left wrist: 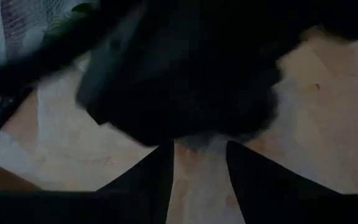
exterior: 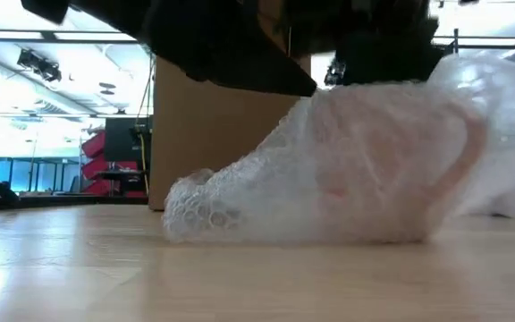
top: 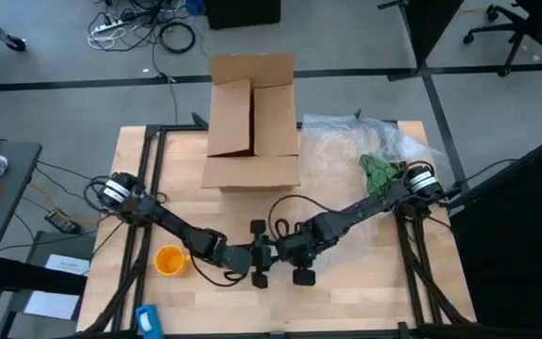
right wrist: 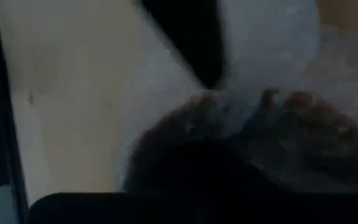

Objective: Wrap mug
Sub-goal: Wrap the orange cup with the bubble wrap

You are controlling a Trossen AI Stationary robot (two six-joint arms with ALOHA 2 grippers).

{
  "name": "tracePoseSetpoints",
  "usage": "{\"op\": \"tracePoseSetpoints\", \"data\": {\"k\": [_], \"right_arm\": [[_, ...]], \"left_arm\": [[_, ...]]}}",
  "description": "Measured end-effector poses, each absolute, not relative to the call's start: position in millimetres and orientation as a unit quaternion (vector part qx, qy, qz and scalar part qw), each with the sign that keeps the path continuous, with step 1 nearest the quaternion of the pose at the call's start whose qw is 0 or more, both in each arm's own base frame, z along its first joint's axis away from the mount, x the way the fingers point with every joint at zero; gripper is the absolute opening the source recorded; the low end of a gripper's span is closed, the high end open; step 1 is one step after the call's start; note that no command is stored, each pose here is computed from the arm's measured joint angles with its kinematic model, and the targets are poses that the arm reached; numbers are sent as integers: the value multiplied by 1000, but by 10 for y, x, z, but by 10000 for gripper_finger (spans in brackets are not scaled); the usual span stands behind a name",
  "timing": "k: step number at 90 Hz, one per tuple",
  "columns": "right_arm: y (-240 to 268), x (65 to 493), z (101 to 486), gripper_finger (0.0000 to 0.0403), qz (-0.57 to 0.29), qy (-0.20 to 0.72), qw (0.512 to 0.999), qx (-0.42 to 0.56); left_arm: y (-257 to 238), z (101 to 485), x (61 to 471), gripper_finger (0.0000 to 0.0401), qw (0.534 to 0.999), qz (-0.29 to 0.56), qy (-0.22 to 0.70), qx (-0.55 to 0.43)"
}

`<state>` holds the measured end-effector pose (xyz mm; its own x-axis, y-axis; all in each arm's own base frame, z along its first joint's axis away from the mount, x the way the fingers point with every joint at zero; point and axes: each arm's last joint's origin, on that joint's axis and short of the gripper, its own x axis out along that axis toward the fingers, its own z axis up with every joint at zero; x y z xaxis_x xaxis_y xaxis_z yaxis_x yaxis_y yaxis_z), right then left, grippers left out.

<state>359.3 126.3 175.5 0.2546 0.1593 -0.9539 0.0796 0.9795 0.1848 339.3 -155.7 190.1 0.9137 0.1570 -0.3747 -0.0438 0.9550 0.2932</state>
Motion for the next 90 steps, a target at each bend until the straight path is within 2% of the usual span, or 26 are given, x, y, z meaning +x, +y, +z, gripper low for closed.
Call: {"op": "tracePoseSetpoints", "data": {"k": [18,32,57,76,90], "right_arm": [[1114,3598,1649,0,13,606,789,102],[1093,3658,1695,0,18,600,794,93],[1155,3764,2305,0,3,617,784,64],[1305,3515,2729,0,-54,685,723,75],[1516,3242,2744,0,-107,740,656,102]], "left_arm": [[-1593,2157,3128,133,962,39,235,131],[-1672,2179,2992,133,957,26,259,131],[-1692,2129,2979,133,953,25,271,134],[-1693,2100,2986,133,954,28,272,125],[-1680,2048,2970,133,956,29,267,120]]}}
